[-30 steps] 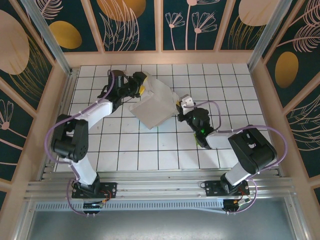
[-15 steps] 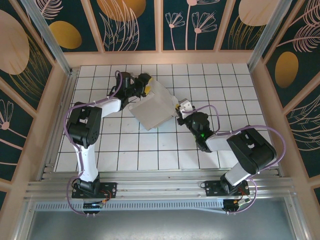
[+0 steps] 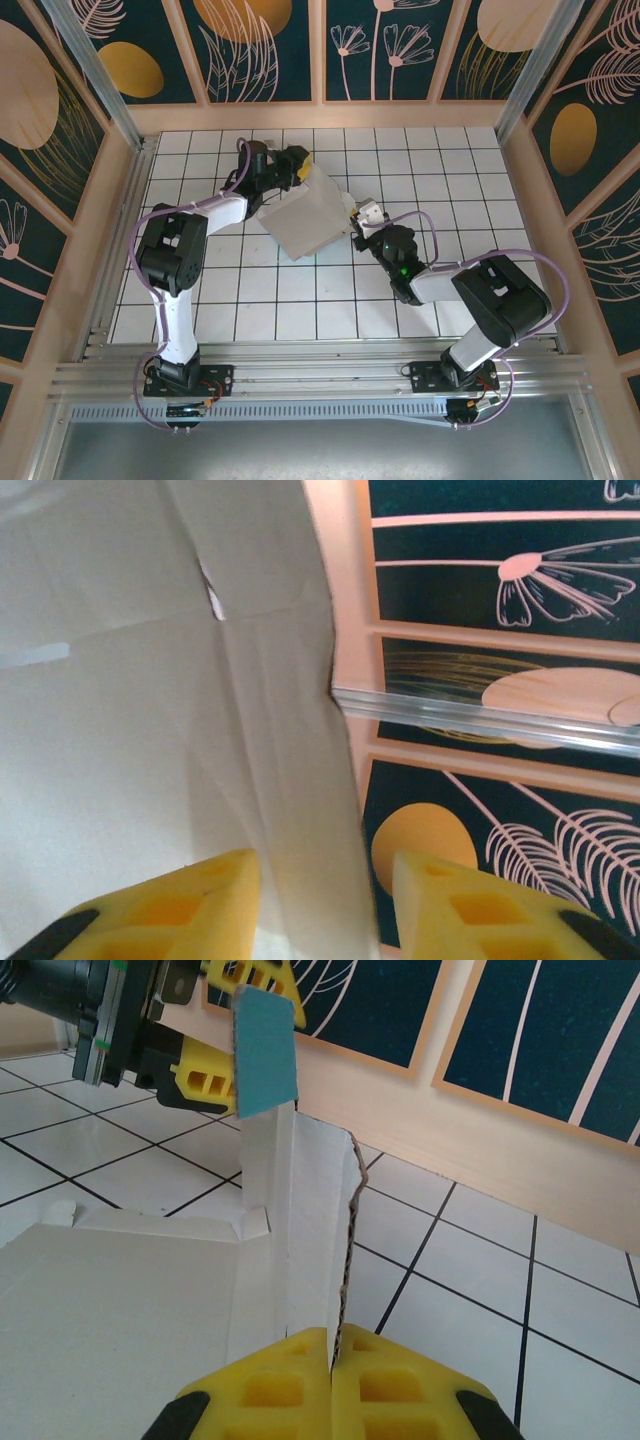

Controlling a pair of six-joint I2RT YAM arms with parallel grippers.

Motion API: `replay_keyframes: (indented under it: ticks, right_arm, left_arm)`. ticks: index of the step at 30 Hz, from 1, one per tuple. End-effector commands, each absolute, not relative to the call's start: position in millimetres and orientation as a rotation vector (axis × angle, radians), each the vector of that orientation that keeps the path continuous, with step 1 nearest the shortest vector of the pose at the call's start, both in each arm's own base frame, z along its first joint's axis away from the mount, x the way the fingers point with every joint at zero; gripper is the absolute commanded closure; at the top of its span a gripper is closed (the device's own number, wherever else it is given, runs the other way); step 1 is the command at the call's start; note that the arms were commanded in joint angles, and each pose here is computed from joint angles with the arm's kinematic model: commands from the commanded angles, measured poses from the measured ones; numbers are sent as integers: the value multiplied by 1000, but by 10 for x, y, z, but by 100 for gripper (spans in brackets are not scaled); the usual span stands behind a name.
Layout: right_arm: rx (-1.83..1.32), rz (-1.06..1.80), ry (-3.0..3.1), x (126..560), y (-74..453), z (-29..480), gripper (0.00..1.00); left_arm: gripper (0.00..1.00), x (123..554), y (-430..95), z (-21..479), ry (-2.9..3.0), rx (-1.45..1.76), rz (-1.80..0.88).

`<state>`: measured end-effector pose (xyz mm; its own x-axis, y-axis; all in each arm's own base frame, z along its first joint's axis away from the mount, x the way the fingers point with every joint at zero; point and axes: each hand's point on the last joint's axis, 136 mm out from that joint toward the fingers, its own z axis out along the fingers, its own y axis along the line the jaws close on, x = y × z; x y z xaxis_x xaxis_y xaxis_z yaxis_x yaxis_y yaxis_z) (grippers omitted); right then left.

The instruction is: Fold the paper box

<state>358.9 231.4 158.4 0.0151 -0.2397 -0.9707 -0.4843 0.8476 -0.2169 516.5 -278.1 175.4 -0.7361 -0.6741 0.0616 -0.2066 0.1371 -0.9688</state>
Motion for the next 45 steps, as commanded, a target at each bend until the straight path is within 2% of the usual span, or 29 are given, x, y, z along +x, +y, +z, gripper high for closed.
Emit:
replay_keyframes:
  ticks: [1,2,7,14,16,18,20,22,26,29,36,40,45]
  right_arm:
    - [-610,175,1632,3548,2271,1351,100]
    - [-607,179,1636,3545,2270,1338,100]
    - [-573,233,1650,3508,2278,1322,85]
    - [-568,304,1676,3395,2284,1368,73]
    - [-568,332,1686,3342,2284,1434,62]
    - [-574,380,1703,3255,2293,1544,44]
    - [-586,443,1729,3174,2313,1700,34]
    - [-610,550,1751,3088,2363,1905,28]
    - [-535,819,1794,3138,2321,2395,24]
    - [-417,1007,1879,3390,2272,2588,24]
    - [-315,1213,2148,4016,2491,2508,24]
    - [-265,1321,2201,4189,2544,2263,24]
    - [-253,1403,2256,4188,2594,1924,29]
  left_arm:
    - [68,5158,-2826,1682,2049,-880,-1663]
    - [70,5166,-2829,1680,2052,-886,-1669]
    - [82,5177,-2864,1624,2070,-881,-1673]
    - [97,5153,-2932,1454,2118,-863,-1659]
    - [100,5143,-2938,1408,2129,-856,-1652]
    - [100,5123,-2947,1378,2136,-847,-1656]
    - [100,5113,-2951,1383,2134,-834,-1663]
    - [100,5100,-2972,1406,2131,-810,-1674]
    - [100,5047,-3011,1436,2137,-770,-1675]
    - [100,4972,-3067,1486,2143,-735,-1681]
    - [100,4792,-3168,1573,2152,-697,-1691]
    - [100,4668,-3251,1603,2152,-683,-1719]
    - [100,4549,-3320,1646,2123,-657,-1768]
